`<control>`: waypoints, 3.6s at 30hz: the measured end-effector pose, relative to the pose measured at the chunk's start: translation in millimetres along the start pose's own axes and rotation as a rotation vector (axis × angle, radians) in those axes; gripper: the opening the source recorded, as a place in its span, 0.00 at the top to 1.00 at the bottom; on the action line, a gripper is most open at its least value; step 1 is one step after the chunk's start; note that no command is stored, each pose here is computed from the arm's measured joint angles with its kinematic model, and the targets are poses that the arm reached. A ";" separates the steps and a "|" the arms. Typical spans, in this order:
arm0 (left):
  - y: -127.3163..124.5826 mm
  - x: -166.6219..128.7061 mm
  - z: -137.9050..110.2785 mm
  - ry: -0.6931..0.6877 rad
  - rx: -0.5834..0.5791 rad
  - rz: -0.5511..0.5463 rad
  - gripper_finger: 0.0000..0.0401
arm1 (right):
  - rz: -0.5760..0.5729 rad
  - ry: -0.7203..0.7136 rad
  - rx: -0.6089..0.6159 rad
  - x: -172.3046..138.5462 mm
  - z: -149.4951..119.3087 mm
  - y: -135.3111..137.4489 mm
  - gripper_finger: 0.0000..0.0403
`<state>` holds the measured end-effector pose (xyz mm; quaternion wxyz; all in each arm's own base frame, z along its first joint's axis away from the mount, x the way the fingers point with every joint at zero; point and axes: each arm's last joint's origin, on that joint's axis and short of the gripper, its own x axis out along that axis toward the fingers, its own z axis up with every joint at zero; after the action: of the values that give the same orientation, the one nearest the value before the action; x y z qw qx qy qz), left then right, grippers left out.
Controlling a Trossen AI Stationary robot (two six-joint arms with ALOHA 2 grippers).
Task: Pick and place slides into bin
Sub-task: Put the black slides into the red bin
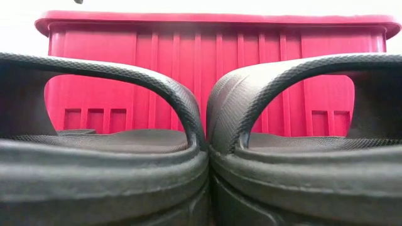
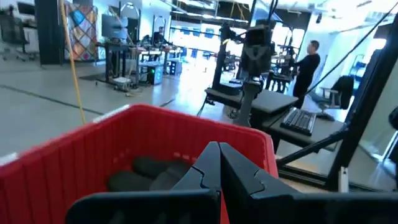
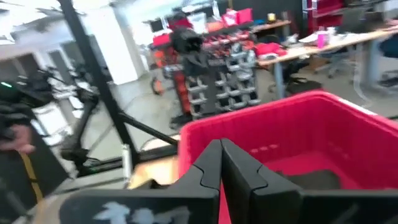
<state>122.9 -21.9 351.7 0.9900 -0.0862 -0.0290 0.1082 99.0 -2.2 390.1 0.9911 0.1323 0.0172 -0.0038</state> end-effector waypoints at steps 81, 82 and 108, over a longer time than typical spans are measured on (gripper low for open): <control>-5.4 -32.7 -15.1 -0.172 0.029 -0.127 1.00 | 0.286 1.139 0.203 143.6 -260.8 108.5 0.41; -5.4 -32.7 -15.1 -0.172 0.029 -0.127 1.00 | 0.283 1.139 0.214 144.6 -262.2 108.8 0.41; -5.4 -31.6 -23.7 -0.101 0.085 -0.126 1.00 | 0.491 1.123 0.464 142.0 -234.5 134.0 0.99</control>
<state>95.1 -38.0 328.2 0.9948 -0.0368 -0.0795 0.0510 234.8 188.2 194.1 0.7492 0.3244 0.5001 0.2887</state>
